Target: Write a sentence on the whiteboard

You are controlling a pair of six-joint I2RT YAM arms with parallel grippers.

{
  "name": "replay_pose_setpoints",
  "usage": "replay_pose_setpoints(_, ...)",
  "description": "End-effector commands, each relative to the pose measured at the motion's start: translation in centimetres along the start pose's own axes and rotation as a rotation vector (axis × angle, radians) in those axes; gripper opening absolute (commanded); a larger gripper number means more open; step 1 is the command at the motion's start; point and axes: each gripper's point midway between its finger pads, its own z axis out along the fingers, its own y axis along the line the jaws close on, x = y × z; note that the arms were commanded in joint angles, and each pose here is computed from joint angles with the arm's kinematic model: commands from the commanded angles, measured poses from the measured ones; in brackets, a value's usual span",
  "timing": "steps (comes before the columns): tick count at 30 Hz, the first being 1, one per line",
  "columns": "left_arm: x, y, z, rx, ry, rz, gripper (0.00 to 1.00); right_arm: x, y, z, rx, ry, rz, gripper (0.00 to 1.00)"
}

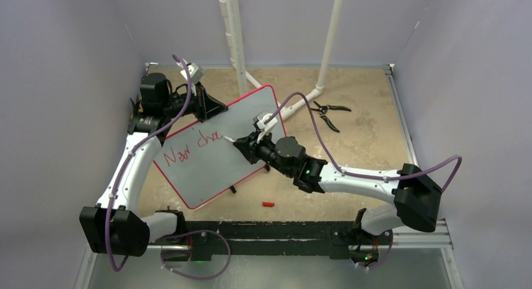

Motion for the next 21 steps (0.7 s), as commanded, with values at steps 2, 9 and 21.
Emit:
replay_pose_setpoints(2, -0.7, 2.0, -0.3, -0.072, -0.028, 0.02, 0.0, -4.3, -0.9, -1.1, 0.055, -0.108, 0.0, 0.0)
replay_pose_setpoints(9, -0.7, 2.0, -0.3, -0.071, -0.028, 0.02, 0.0, -5.9, 0.5, -0.6, -0.007, -0.145, -0.008, 0.0)
replay_pose_setpoints(21, -0.6, 2.1, -0.2, -0.072, -0.026, 0.018, 0.0, -5.0, 1.0, 0.7, -0.031, -0.123, -0.044, 0.0)
